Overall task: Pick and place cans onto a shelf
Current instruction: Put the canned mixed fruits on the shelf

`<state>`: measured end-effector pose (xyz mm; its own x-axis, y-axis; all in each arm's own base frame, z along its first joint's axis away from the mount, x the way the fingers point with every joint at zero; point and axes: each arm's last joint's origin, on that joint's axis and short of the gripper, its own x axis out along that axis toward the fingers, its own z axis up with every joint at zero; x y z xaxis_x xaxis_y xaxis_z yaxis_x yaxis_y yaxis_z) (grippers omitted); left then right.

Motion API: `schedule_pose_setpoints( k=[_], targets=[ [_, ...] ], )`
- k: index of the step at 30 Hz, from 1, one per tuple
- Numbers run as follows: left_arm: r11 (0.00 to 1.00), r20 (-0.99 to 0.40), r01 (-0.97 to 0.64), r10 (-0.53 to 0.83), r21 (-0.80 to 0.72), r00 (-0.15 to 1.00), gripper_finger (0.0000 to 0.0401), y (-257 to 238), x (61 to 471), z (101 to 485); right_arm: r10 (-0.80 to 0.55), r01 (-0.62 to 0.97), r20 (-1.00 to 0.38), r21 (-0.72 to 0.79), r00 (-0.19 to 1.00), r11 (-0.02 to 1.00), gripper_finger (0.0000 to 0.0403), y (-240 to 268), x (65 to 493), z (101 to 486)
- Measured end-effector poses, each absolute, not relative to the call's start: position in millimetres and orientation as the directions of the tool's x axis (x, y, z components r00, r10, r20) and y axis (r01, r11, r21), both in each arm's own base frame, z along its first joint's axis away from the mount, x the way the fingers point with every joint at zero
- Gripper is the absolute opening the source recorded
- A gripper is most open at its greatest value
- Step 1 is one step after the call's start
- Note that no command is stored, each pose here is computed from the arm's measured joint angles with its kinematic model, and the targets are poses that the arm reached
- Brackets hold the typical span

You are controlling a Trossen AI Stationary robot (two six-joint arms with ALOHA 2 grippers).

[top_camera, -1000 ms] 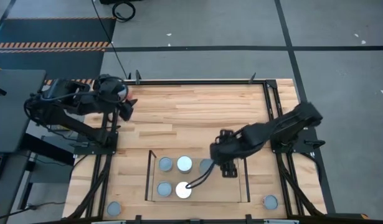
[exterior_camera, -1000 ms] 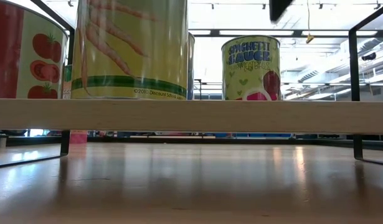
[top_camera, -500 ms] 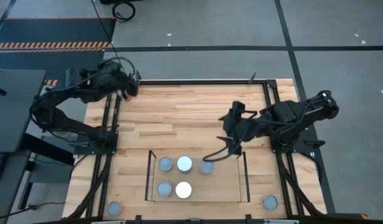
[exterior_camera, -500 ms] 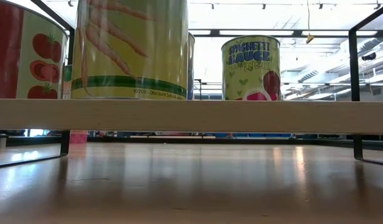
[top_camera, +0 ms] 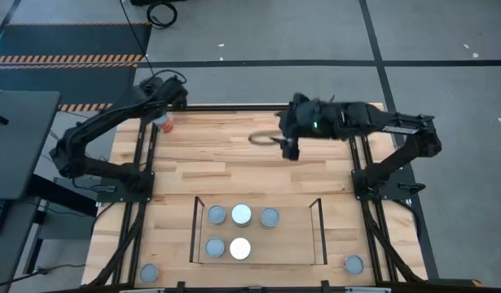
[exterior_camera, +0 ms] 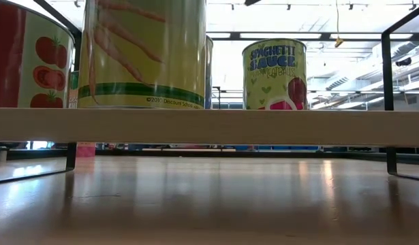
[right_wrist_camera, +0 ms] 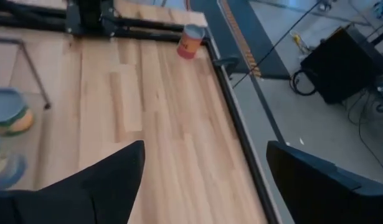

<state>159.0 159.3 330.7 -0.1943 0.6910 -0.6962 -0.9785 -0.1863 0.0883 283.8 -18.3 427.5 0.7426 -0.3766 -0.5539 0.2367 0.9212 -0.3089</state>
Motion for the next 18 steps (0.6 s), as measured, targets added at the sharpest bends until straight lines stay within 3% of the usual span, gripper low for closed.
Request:
schedule_pose_setpoints(
  k=[7,18],
  targets=[
    [-0.279,-0.787,-0.959,0.601,-0.043,-0.139,0.0352,196,139,270,-0.411,0.308,-0.550,-0.274,0.727,0.911,0.0375,-73,278,429],
    [-0.456,-0.693,-0.886,0.665,-0.083,-0.277,0.0352,209,141,238,-0.413,0.365,-0.561,-0.202,0.717,0.909,0.0382,-119,262,429]
  ],
)
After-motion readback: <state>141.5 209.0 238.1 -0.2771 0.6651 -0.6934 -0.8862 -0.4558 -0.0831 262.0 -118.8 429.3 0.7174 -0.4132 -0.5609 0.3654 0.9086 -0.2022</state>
